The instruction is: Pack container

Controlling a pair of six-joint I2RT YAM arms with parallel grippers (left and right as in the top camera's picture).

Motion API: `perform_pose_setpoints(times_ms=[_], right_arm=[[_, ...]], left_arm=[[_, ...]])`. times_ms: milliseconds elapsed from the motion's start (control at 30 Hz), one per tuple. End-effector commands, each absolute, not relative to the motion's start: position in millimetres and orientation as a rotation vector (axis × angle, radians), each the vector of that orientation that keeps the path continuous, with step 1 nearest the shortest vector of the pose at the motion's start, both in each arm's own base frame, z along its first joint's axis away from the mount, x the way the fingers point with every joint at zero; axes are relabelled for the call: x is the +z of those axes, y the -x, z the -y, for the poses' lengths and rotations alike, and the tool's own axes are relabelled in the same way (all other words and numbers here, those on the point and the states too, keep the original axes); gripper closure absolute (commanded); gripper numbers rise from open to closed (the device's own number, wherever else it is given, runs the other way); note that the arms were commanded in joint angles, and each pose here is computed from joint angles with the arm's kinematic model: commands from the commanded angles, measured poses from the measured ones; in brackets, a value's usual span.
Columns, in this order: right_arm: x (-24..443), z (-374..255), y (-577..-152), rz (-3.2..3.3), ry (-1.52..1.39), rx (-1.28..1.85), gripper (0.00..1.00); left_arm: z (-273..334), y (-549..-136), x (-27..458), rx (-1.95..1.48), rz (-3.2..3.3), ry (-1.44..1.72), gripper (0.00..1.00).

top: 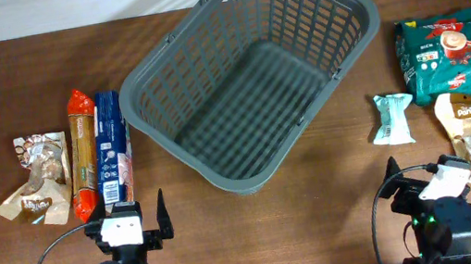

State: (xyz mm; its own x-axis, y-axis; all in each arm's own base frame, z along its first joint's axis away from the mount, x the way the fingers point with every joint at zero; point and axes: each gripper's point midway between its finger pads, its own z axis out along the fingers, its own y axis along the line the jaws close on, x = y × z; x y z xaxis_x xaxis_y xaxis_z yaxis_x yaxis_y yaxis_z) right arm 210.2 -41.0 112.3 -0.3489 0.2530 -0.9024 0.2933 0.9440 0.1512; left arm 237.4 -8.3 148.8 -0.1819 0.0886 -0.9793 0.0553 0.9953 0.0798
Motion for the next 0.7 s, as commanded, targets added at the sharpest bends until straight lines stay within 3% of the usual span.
perform_pose_setpoints(times_ms=[0,67,200,500,667], right_arm=[[110.7,18.4,-213.9,-1.959,-0.322,0.094,0.01],[117.4,12.7,-217.2,-1.903,-0.485,0.258,0.01],[149.6,3.0,-220.1,-1.835,-0.437,0.33,0.01],[320.4,22.1,-229.5,-1.806,-0.324,0.102,0.01],[379.7,11.1,-253.0,-1.954,-0.194,0.095,0.01]], left_arm=[[7.6,-237.3,147.8,0.033,-1.754,-0.102,0.01],[7.6,-237.3,147.8,0.033,-1.754,-0.102,0.01],[7.6,-237.3,147.8,0.033,-1.754,-0.102,0.01],[7.6,-237.3,147.8,0.033,-1.754,-0.102,0.01],[7.6,-237.3,147.8,0.033,-1.754,-0.102,0.01]])
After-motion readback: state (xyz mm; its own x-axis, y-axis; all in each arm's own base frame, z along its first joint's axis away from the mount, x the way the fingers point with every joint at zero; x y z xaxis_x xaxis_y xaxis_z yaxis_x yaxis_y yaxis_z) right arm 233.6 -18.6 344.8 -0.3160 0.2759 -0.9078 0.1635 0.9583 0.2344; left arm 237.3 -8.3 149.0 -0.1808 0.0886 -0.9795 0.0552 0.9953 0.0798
